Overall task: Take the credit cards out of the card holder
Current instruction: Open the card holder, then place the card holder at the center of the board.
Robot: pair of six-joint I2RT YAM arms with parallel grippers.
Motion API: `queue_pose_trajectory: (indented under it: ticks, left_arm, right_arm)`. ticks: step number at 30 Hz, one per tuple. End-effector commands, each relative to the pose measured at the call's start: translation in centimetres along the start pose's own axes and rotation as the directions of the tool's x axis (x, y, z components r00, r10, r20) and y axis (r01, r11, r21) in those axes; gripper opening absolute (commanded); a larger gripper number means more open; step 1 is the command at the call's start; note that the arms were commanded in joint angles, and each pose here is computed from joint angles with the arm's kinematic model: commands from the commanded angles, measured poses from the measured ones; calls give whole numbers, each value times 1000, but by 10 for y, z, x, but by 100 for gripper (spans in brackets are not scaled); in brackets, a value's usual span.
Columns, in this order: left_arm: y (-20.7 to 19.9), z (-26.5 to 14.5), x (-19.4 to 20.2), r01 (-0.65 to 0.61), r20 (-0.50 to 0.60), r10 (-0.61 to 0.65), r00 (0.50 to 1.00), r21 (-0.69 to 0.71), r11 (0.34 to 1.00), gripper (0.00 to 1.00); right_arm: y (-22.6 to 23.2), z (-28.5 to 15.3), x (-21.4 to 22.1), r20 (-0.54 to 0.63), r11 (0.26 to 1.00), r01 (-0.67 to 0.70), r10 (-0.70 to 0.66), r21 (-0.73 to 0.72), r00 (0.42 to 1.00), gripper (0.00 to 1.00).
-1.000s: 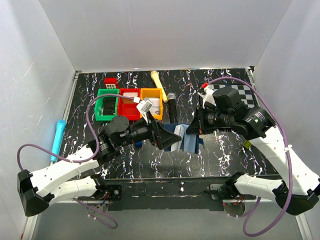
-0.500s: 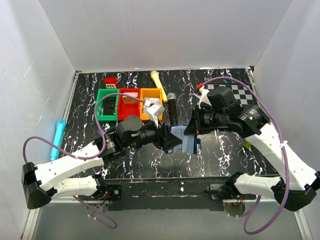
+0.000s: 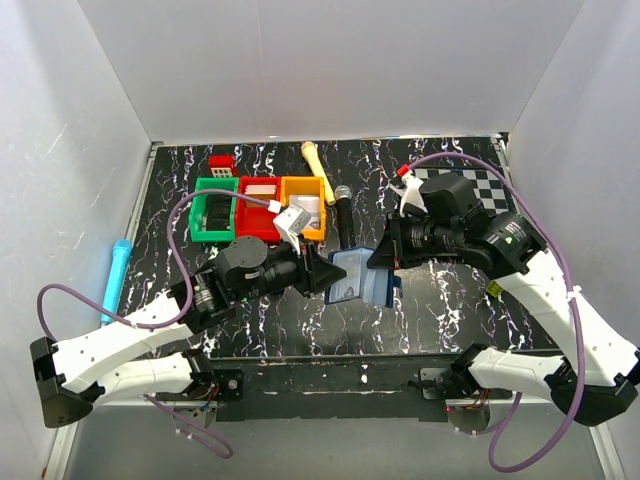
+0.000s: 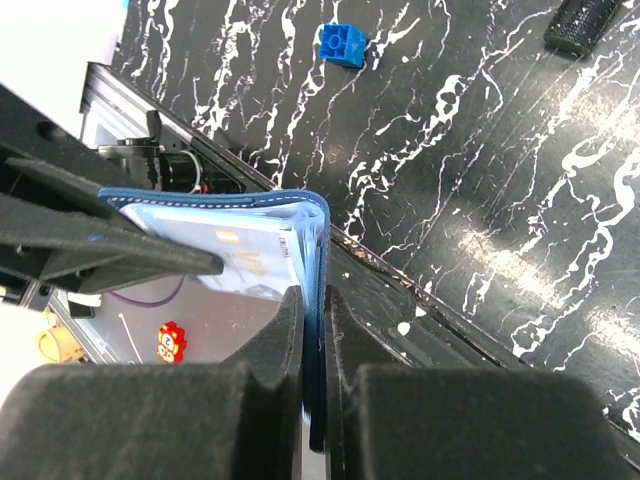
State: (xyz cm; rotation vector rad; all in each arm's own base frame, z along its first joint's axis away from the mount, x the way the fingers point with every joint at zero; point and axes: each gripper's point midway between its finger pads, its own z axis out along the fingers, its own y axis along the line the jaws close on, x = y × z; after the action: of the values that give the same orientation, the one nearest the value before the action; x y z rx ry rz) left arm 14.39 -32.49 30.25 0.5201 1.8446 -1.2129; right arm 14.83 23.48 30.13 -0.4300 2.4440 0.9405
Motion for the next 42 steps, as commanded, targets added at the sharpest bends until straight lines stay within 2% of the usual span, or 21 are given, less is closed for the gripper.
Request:
queue_pose_trajectory:
  ticks: [1,3,5,8,11,12,15,17,20,23,26,29,34,38,42]
  left_arm:
    - [2,-6,-2,0,29,0,1000,-12,1000,12]
    - [3,-6,-1,0,24,0,1000,-11,1000,10]
    - [4,-6,1,2,23,-1,1000,-14,1000,0]
    - [4,-8,0,4,20,-3,1000,-21,1000,0]
    - [12,-13,-4,8,26,-6,1000,-83,997,0]
    - [16,-17,-4,9,21,-6,1000,-109,994,0]
    - [28,-26,-6,7,8,-6,1000,-195,981,0]
    - [35,-31,-6,5,2,-5,1000,-236,972,0]
    - [41,-32,-3,18,-5,-20,1000,-274,962,0]
    - [50,-25,11,52,-41,-68,997,-312,948,0]
    - [50,-15,23,97,-70,-126,990,-318,943,0]
    - [53,-12,28,130,-49,-152,987,-308,942,0]
    - [56,-9,46,159,-54,-180,982,-274,949,0]
    - [68,-4,65,167,-71,-195,978,-284,944,0]
    - [96,4,91,194,-94,-235,967,-319,928,0]
  right_arm:
    - [16,-10,-10,66,997,30,-25,-73,997,1]
    - [17,-10,-9,63,996,32,-27,-80,998,1]
    - [18,-11,-8,65,996,33,-28,-84,998,1]
    - [17,-15,-9,81,996,46,-39,-80,996,1]
    - [9,-24,-9,112,996,77,-73,-37,991,39]
    - [6,-29,-10,128,995,96,-92,-21,987,46]
    - [-1,-44,-15,177,990,134,-138,33,974,56]
    - [3,-57,-21,222,986,165,-169,34,960,57]
    - [32,-65,-22,256,967,234,-202,-103,945,52]
    - [54,-49,-14,214,937,233,-180,-259,960,36]
    - [48,-10,-2,139,943,170,-134,-287,981,15]
    - [35,30,14,65,949,90,-74,-302,995,3]
    - [12,78,32,9,954,41,-40,-296,999,1]
    - [-23,109,46,-57,987,-1,-8,-163,998,1]
    - [-50,125,54,-57,996,-26,21,-83,998,1]
